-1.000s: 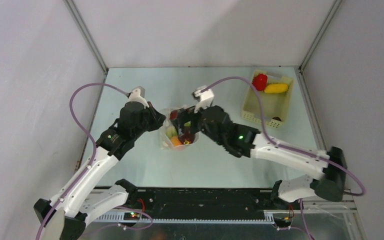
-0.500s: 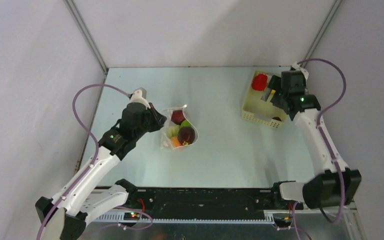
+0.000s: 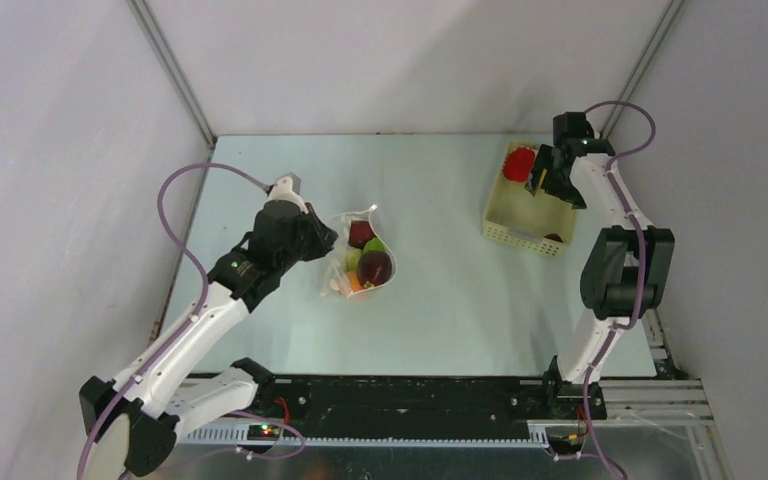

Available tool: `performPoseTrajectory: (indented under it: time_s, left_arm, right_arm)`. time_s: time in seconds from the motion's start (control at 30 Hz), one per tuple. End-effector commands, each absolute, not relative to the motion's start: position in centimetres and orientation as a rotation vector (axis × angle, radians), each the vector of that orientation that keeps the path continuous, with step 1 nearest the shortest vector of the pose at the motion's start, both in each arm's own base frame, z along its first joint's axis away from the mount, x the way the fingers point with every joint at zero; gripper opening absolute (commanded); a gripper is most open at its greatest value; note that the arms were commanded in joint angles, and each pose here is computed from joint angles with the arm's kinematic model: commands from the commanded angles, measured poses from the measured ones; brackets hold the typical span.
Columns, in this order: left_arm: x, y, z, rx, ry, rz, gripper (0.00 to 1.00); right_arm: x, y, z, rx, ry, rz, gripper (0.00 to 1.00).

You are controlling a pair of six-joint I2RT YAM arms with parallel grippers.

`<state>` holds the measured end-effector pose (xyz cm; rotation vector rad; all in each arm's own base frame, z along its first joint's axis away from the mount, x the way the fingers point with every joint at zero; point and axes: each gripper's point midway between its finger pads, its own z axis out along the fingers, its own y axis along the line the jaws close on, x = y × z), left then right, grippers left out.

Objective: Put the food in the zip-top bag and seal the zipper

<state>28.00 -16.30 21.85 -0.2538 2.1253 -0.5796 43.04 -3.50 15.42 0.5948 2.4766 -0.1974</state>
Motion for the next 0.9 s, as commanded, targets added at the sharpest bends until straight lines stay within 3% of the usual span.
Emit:
performPoseTrajectory:
  time_s: [0.0, 0.43, 0.87]
  left_arm:
    - [28.5, -16.6, 21.9, -0.231, 2.112, -0.579, 0.0]
    - [28.4, -16.2, 21.7, -0.225, 2.107, -0.563, 0.0]
    - [28.3, -15.6, 21.4, -0.232, 2.106, -0.534, 0.0]
  right_arm:
    - [43.5, -2.8, 14.3, 0.548, 2.537, -0.247, 0.95]
    - [41.2, -3.7, 9.7, 0.606, 2.685, -0.471, 0.93]
    - [42.2, -3.4, 5.8, 0.634, 2.751, -0.429, 0.94]
